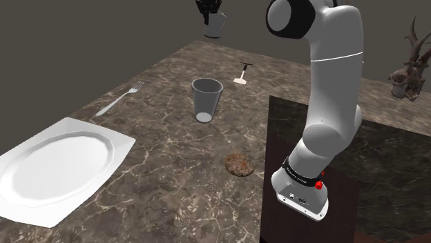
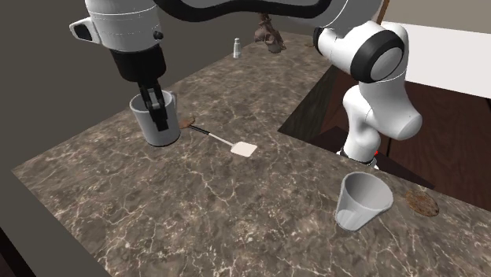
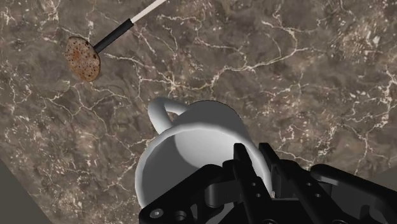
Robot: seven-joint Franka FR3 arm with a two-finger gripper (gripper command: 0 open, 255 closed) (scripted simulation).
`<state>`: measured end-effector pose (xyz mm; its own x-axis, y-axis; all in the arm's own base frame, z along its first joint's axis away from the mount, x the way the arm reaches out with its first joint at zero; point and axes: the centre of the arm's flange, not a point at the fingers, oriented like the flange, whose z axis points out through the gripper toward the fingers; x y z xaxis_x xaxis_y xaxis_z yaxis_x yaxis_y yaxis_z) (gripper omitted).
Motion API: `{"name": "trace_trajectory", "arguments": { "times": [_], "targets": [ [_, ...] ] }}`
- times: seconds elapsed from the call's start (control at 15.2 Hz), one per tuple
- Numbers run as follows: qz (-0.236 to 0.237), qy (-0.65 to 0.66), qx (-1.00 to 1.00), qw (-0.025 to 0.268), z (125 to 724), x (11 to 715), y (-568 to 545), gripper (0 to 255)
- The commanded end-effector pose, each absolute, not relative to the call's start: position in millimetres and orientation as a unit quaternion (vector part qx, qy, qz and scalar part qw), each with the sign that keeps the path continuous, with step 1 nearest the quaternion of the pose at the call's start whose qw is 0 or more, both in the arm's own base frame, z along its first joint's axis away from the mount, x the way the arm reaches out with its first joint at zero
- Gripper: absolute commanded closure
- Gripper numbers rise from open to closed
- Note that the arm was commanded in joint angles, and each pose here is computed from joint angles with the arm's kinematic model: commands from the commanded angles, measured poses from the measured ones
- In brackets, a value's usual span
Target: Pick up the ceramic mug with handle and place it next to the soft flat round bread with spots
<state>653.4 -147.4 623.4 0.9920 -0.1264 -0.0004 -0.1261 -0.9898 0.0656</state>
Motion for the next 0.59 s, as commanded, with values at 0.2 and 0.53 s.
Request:
{"name": "trace_trajectory", "arguments": {
  "times": [0.2,0.53],
  "targets": [
    [-0.002,-0.063,0.997,0.033,638.1,637.3,-126.3,255],
    [-0.002,-0.063,0.997,0.033,638.3,596.8,-74.2,255]
  ]
}}
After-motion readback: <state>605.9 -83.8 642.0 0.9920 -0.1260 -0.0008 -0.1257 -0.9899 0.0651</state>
